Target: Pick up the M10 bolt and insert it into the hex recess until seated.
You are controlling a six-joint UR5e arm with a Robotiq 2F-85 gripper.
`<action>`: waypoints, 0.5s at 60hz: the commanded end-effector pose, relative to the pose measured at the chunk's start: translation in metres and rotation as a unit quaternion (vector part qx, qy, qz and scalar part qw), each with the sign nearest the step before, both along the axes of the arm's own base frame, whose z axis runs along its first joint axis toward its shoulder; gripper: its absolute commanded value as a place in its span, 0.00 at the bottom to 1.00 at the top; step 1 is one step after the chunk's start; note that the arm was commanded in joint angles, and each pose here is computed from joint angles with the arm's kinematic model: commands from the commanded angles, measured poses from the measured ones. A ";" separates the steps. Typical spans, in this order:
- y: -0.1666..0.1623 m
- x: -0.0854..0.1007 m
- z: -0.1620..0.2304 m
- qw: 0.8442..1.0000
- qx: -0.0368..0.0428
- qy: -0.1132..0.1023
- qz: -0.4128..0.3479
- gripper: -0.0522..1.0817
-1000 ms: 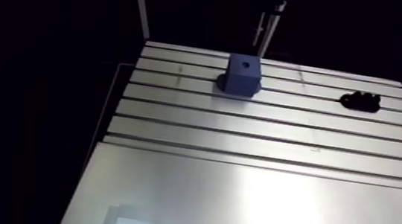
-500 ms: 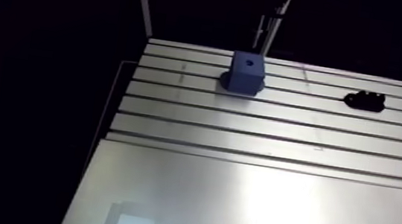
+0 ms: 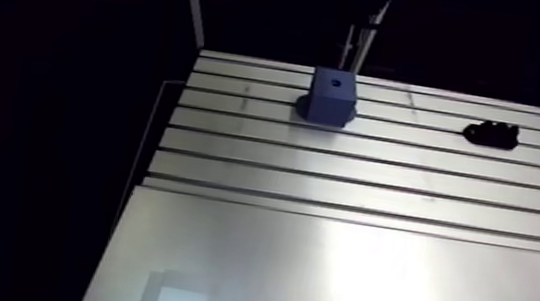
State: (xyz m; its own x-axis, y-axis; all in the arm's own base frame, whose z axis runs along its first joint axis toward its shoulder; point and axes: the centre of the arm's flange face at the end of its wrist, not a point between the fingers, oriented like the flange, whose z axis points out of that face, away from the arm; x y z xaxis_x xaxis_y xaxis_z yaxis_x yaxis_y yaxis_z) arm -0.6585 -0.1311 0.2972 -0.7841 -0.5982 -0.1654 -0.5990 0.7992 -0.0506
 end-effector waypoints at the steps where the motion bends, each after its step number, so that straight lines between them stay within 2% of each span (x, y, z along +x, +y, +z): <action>1: 0.000 0.002 -0.009 1.000 0.001 -0.008 0.000 0.99; 30: -0.001 0.005 -0.016 1.000 0.001 -0.011 -0.002 0.99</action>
State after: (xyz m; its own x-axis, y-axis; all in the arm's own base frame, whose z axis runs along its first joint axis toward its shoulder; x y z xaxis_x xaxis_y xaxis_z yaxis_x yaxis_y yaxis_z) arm -0.6544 -0.1311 0.2828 -0.7809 -0.5972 -0.1828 -0.5974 0.7997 -0.0605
